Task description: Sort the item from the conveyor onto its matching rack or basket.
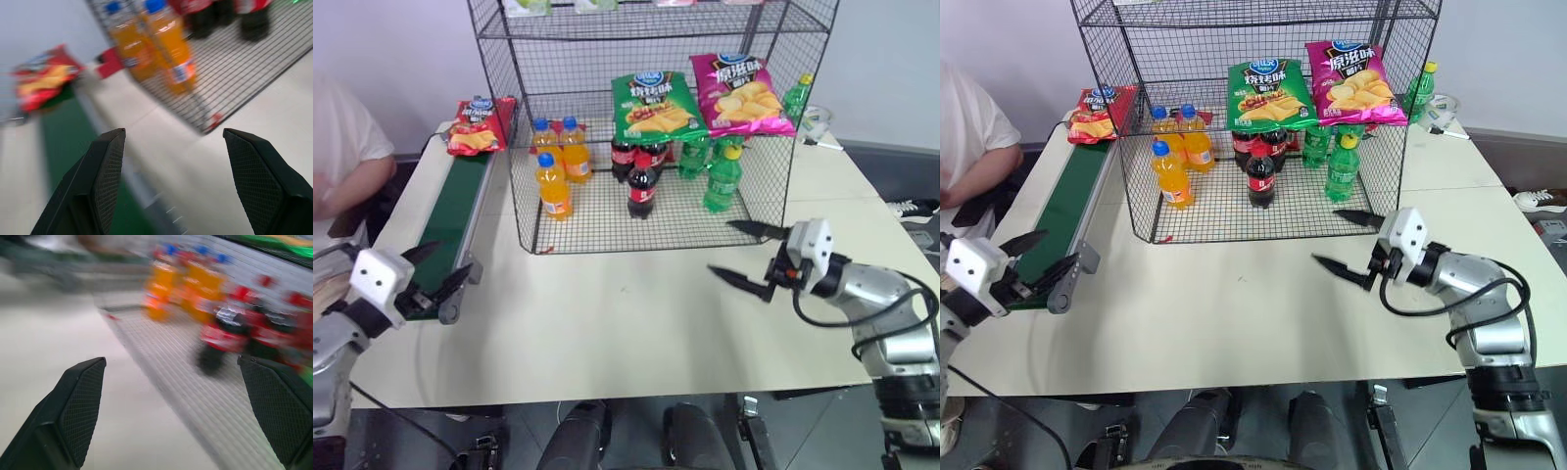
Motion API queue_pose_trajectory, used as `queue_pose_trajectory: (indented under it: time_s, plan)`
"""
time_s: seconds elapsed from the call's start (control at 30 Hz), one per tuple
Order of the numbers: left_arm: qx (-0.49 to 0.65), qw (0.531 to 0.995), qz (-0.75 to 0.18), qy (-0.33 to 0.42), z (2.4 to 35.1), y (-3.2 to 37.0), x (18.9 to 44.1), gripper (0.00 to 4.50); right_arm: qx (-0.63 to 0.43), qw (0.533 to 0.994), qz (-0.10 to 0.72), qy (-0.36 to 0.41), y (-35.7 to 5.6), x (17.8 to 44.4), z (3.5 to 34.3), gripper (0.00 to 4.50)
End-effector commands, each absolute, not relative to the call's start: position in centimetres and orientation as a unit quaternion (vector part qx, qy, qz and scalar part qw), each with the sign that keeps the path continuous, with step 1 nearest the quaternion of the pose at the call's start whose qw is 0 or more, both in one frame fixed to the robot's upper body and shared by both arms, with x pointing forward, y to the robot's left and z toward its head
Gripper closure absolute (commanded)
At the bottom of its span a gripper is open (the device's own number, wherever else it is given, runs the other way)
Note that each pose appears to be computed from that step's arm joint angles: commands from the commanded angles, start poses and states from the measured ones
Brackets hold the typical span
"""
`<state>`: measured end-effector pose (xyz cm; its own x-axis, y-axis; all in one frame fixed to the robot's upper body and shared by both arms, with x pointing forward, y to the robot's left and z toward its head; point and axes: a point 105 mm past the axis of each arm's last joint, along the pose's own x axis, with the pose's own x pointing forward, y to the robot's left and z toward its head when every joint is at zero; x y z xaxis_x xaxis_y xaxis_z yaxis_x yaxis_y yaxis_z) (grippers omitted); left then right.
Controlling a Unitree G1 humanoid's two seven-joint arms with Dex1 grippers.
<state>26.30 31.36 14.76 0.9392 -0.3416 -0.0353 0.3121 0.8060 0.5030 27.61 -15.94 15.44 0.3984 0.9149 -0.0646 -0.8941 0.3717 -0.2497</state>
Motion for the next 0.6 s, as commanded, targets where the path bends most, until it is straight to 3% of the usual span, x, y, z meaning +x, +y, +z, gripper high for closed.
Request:
queue_pose_trajectory:
  time_s: [0.03,0.27,0.4,0.6]
  plan:
    - [0.312,0.938,-0.140,-0.058,16.1,32.1,25.5,1.17,-0.110,0.804,0.582,-0.049,-14.5,26.5,16.3,0.00]
    - [0.416,0.901,-0.099,-0.073,15.9,33.0,23.8,1.17,-0.084,0.781,0.618,-0.039,-12.7,26.0,15.9,0.00]
    - [0.524,0.832,-0.165,-0.078,14.0,31.3,21.5,1.17,-0.097,0.777,0.622,-0.026,-12.2,26.2,14.9,0.00]
    - [0.599,0.791,-0.108,-0.059,13.0,33.8,19.0,1.17,-0.093,0.783,0.615,-0.026,-12.2,26.8,14.8,0.00]
